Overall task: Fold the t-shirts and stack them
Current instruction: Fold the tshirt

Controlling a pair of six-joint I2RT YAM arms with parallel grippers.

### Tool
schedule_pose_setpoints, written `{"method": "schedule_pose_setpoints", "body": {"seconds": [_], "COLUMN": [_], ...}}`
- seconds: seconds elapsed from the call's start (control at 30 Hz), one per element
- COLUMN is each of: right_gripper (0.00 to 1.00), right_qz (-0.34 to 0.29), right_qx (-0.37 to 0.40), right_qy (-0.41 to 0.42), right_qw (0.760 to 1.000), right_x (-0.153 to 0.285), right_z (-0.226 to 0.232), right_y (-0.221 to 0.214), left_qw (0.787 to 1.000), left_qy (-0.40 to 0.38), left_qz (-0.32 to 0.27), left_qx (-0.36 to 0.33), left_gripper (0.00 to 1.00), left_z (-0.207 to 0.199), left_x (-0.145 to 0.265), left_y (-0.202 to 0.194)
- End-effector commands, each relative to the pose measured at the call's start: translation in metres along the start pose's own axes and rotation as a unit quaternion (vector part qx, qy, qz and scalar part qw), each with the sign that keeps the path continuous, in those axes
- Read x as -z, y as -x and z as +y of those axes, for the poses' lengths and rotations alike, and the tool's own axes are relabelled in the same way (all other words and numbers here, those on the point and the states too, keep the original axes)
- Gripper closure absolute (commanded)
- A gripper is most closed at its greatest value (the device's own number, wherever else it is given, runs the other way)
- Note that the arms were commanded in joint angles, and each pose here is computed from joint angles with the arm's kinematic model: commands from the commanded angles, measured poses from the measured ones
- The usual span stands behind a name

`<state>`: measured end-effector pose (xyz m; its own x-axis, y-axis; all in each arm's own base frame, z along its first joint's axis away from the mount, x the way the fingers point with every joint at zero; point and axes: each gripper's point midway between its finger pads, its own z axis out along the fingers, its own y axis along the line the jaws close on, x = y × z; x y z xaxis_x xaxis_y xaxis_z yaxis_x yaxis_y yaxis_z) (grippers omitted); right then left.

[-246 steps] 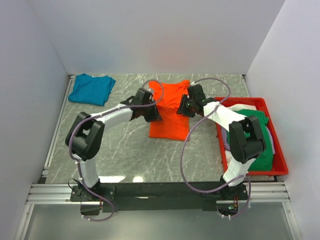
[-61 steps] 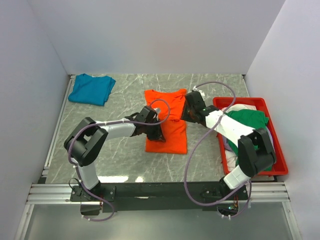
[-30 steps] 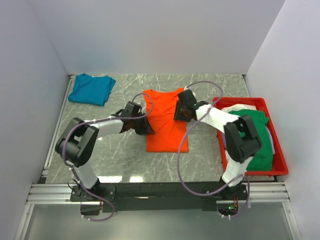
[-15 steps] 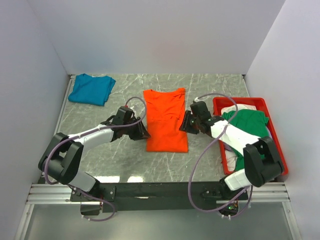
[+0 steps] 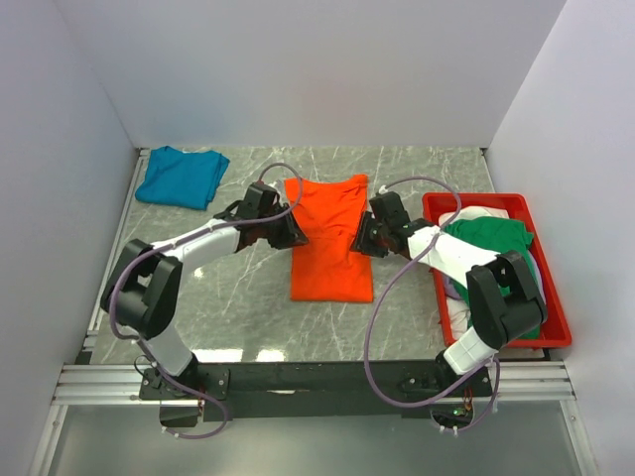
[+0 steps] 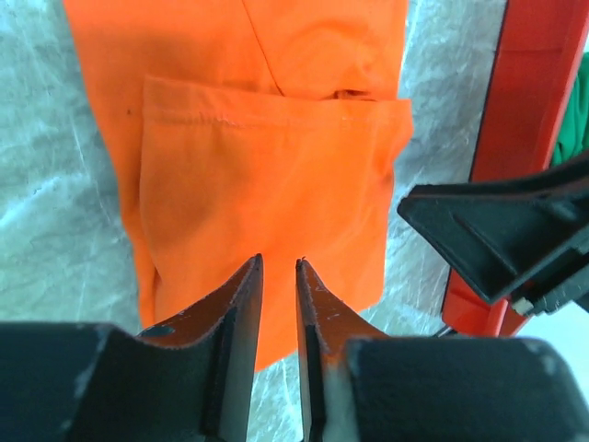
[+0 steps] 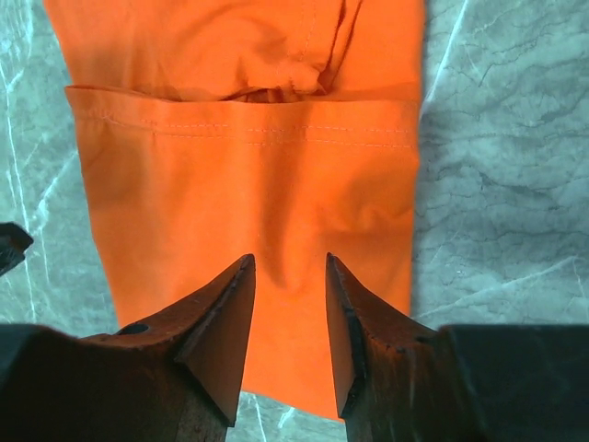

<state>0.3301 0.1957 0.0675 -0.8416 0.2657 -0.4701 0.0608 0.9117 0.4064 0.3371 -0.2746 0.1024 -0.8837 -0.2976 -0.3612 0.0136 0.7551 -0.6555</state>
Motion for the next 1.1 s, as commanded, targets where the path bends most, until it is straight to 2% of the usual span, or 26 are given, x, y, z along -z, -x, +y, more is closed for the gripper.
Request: {"method": "schedule_pose_setpoints", "body": {"seconds": [0.0, 0.17, 0.33, 0.43, 0.6, 0.77, 1.07], "right_gripper": [0.57, 0.61, 0.64, 0.67, 0.68, 0.68, 0.64], "right_qz": [-0.031, -0.014, 0.002, 0.016, 0.021, 0.004, -0.033], "right_qx": [-0.012, -0.030, -0.052, -0.063, -0.081, -0.081, -0.080], "right_qy": [0.012, 0.000, -0.013, -0.029, -0.033, -0.023, 0.027], "right_qw": [0.999, 0.999, 0.999, 0.997, 0.996, 0.996, 0.996], "right_x": [0.000, -0.023, -0.047, -0.062, -0.064, -0.048, 0.004], "right_z": [0.011, -0.002, -0.020, -0.035, -0.049, -0.044, -0.023], "right_y": [0.027, 0.036, 0.043, 0.042, 0.037, 0.050, 0.071], "left_qw": [1.000, 1.000, 0.998, 0.995, 0.993, 0.996, 0.997], "left_qy": [-0.005, 0.000, 0.041, 0.063, 0.070, 0.040, -0.010], "left_qz": [-0.014, 0.002, 0.007, 0.004, -0.002, -0.009, -0.063], "left_qx": [-0.003, 0.005, 0.047, 0.080, 0.092, 0.085, 0.049], "left_gripper": [0.74, 0.82, 0.91, 0.96, 0.96, 0.95, 0.76], "left_z": [-0.008, -0.002, 0.043, 0.073, 0.084, 0.063, 0.011], "left_x": [-0.011, -0.039, -0.067, -0.069, -0.063, -0.052, 0.005], "left_y": [0.019, 0.023, 0.032, 0.034, 0.035, 0.043, 0.076]}}
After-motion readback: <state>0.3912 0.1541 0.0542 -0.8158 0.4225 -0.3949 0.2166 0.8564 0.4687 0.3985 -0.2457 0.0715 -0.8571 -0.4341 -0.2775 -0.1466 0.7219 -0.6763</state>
